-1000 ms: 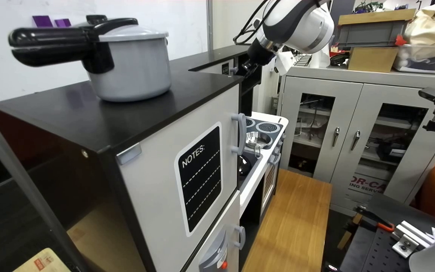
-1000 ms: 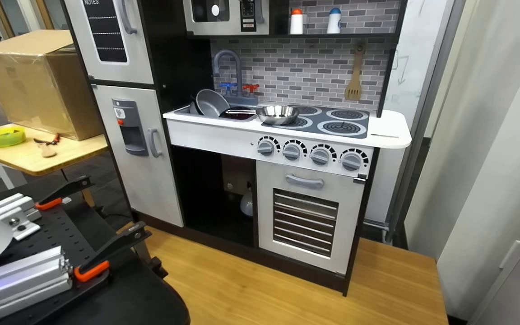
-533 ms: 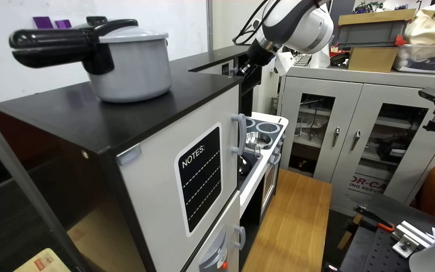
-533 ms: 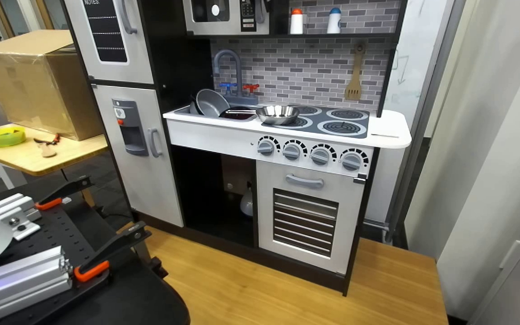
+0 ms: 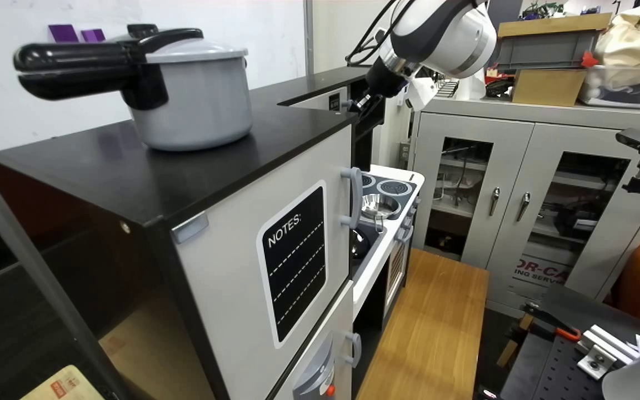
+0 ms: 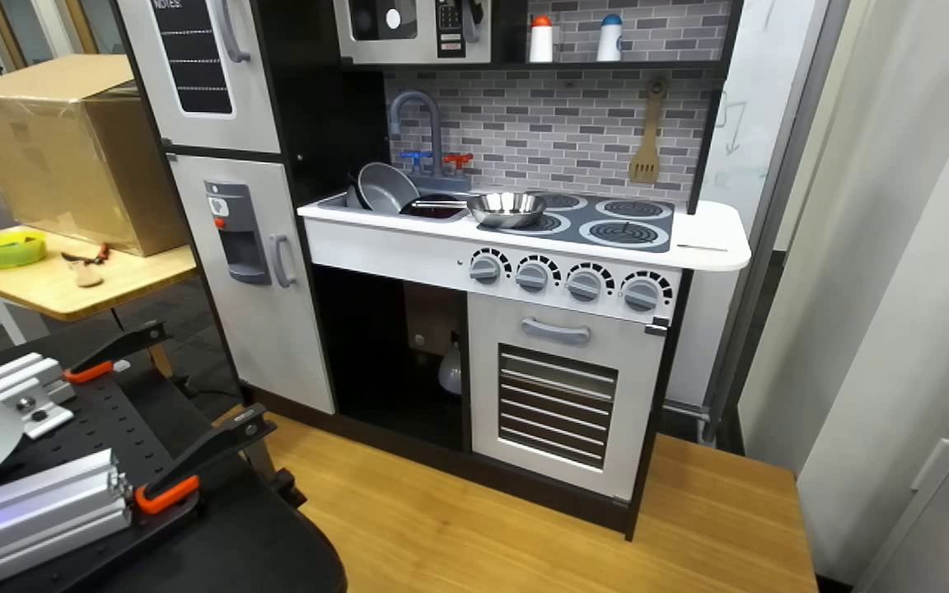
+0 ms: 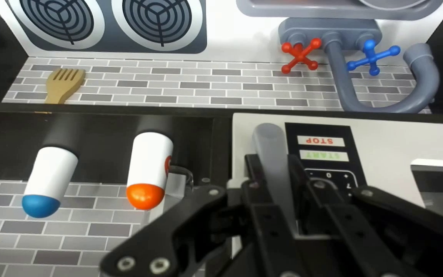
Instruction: Open the door of the top cabinet.
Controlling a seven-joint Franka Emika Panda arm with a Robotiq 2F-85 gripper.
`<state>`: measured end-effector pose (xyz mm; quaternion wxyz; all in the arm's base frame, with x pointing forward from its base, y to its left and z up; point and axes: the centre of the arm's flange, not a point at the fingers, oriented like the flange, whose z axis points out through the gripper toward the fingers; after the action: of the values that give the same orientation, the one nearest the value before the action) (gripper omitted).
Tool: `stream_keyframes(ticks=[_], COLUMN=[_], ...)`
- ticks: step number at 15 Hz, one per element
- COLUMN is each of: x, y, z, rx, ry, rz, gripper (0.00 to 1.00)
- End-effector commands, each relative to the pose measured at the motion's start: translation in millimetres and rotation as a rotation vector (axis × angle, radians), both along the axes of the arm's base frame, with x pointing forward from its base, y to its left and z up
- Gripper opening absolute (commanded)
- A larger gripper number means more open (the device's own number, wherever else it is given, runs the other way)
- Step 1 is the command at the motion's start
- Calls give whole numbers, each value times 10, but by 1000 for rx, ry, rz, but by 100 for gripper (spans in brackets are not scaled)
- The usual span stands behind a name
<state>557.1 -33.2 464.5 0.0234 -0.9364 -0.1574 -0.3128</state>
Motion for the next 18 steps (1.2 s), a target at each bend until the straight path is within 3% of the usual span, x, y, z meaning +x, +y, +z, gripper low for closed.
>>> stream_keyframes(ticks=[1, 7, 18], x=[-316, -736, -1611], y=[-4, -16, 122], z=[11, 65, 240], rx=[36, 41, 48], ry=[27, 21, 98], rz=[17, 33, 96], gripper=[5, 5, 5])
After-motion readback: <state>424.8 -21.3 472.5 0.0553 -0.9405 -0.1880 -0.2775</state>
